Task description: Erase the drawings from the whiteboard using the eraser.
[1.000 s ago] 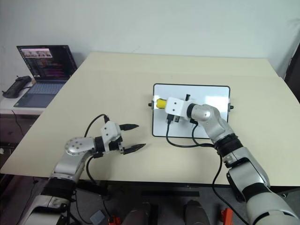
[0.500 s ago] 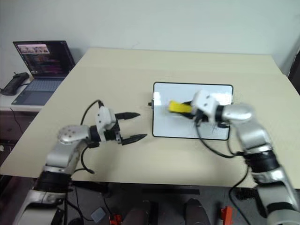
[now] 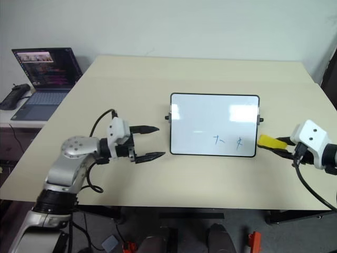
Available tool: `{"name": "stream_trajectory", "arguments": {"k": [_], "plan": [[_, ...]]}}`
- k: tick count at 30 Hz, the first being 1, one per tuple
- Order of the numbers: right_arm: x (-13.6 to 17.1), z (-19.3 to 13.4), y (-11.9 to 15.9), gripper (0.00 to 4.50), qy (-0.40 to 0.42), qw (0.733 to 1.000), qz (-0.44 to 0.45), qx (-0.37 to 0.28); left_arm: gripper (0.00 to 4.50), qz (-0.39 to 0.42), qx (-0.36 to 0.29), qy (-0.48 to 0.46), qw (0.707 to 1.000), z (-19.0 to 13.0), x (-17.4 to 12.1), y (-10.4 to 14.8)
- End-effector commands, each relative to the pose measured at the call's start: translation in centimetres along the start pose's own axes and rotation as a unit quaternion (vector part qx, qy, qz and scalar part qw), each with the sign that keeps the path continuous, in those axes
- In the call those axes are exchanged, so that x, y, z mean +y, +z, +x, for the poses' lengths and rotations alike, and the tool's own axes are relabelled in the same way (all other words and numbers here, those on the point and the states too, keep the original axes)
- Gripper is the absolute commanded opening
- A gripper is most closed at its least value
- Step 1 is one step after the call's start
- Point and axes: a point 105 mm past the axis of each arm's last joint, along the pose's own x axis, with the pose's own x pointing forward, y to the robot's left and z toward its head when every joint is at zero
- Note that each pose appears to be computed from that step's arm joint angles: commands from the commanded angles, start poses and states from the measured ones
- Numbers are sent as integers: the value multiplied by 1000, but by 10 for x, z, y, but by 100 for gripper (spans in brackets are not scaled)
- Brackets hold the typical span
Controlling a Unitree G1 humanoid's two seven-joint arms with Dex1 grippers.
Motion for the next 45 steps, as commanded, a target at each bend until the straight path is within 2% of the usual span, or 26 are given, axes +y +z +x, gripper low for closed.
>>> {"name": "stream_trajectory", "arguments": {"k": [1, 7, 22, 25, 29, 37, 40, 45], "plan": [[-7, -13, 12, 112, -21, 999, -41, 3, 450, 25, 3, -3, 1000, -3, 3, 7], [-4, -12, 7, 112, -14, 999, -47, 23, 450, 25, 5, -3, 1000, -3, 2, 6], [-7, -11, 10, 112, -16, 999, -47, 18, 450, 29, 6, -6, 1000, -1, 0, 5], [-9, -8, 19, 112, -22, 998, -53, -2, 450, 30, 5, -7, 1000, 0, 0, 5], [-15, -2, 46, 112, -43, 995, -52, -69, 450, 32, 4, -6, 999, 2, 2, 6], [-13, 4, 51, 112, -33, 995, -59, -70, 450, 29, 1, -7, 1000, 3, 1, 6], [-9, 9, 63, 112, -25, 993, -64, -95, 450, 29, 2, -8, 1000, 3, 0, 5], [10, 46, 102, 112, -8, 979, -62, -193, 450, 30, 6, -14, 999, 9, -2, 1]]}}
